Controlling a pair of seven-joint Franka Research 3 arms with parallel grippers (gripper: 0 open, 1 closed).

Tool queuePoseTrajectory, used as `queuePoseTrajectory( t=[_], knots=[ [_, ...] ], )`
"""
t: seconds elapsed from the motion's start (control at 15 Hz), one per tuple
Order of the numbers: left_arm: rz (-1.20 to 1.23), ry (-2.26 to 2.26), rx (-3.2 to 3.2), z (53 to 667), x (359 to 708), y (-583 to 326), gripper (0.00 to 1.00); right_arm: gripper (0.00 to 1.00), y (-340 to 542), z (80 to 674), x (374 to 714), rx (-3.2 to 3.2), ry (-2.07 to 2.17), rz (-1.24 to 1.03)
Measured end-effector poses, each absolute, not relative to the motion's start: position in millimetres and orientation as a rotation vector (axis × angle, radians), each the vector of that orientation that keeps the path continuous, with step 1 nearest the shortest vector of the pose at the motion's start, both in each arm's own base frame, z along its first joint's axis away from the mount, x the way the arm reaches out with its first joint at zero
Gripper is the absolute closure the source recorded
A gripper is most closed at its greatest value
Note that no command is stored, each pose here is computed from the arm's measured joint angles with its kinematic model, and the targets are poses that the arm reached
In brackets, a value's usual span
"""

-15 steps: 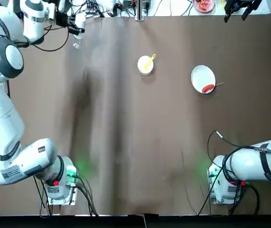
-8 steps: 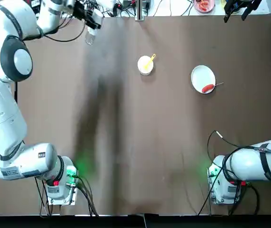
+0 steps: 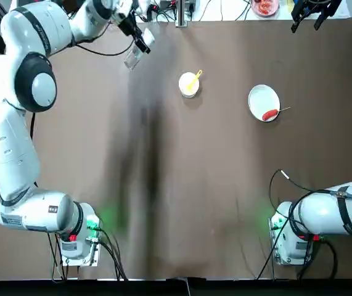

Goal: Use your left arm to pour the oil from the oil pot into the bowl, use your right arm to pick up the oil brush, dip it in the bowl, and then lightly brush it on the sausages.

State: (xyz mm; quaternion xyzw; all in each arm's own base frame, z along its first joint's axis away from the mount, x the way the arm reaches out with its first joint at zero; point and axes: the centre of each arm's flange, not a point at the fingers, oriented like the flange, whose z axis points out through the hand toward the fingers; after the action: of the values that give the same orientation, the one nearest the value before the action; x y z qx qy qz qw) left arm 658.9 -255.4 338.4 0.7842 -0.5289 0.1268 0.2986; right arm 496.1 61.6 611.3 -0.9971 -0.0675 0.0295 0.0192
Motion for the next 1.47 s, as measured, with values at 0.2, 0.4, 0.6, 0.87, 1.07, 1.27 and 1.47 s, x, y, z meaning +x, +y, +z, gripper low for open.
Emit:
queuePoseTrajectory(
  t=[0.2, 0.4, 0.6, 0.87, 1.07, 1.27, 1.47],
  knots=[
    [0.298, -1.499, 2.075, 317, 646, -291, 0.45, 0.0, 61, 613, 496, -3.095, -0.209, 0.091],
    [0.367, -1.558, 2.101, 303, 643, -319, 0.45, 0.0, 61, 620, 496, -3.094, -0.208, 0.068],
    [0.448, -1.587, 2.114, 292, 638, -346, 0.45, 0.0, 54, 629, 497, -3.093, -0.187, 0.036],
    [0.513, -1.614, 2.122, 270, 630, -371, 0.45, 0.0, 51, 629, 498, -3.094, -0.179, 0.035],
    [0.545, -1.637, 2.116, 257, 620, -393, 0.45, 0.0, 51, 629, 499, -3.094, -0.178, 0.017],
    [0.59, -1.654, 2.118, 247, 611, -411, 0.45, 0.0, 52, 623, 504, -3.095, -0.179, 0.018],
    [0.6, -1.666, 2.115, 236, 605, -422, 0.45, 0.0, 56, 612, 510, -3.097, -0.186, 0.05]
  ],
)
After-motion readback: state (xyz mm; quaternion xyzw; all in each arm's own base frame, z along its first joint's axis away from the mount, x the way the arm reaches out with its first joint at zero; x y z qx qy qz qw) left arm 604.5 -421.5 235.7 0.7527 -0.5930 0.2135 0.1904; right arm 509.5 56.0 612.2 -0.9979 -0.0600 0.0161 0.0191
